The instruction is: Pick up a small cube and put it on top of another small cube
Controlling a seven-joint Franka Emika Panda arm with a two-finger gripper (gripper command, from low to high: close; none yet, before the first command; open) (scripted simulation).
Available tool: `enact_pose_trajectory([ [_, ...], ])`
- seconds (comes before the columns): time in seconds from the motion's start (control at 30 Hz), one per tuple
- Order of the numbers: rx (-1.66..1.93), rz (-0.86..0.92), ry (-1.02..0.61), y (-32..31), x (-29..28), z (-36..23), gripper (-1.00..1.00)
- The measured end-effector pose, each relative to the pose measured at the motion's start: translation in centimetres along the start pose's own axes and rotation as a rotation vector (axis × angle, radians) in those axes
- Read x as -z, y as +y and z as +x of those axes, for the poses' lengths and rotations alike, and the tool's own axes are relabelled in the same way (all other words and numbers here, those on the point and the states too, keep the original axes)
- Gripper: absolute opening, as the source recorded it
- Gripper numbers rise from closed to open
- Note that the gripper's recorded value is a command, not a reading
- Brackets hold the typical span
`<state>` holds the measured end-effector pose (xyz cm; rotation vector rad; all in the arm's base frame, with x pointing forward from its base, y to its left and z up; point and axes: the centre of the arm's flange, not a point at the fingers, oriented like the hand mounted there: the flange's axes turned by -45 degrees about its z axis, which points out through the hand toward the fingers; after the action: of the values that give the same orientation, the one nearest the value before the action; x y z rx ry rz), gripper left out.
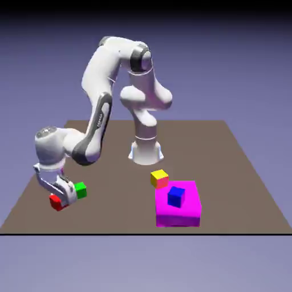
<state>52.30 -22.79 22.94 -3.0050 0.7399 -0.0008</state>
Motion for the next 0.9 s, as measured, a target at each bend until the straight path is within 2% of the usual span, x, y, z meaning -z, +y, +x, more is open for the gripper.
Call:
enact_pose_trajectory([
  [0.13, 0.326, 0.014, -0.015, -13.0, 3.8, -4.6, -1.0],
  [0.27, 0.682, -0.009, -0.017, -24.9, 7.6, -12.9, -1.0],
  [0.43, 1.028, -0.042, -0.011, -34.9, 9.6, -24.0, -1.0],
  [0.53, 1.047, -0.042, -0.011, -35.5, 9.6, -24.8, -1.0],
  [0.7, 0.787, -0.043, -0.004, -25.9, 10.1, -15.8, -1.0],
  [0.73, 0.761, -0.044, -0.004, -24.8, 8.5, -14.9, -1.0],
  [0.77, 0.883, -0.044, -0.007, -29.6, 6.5, -18.6, -1.0],
  [0.83, 0.874, -0.044, -0.007, -29.1, 3.1, -18.4, -1.0],
  [0.87, 0.869, -0.044, -0.007, -28.9, 3.0, -18.3, 1.0],
  [0.9, 0.869, -0.045, -0.006, -28.9, 3.0, -18.3, 1.0],
])
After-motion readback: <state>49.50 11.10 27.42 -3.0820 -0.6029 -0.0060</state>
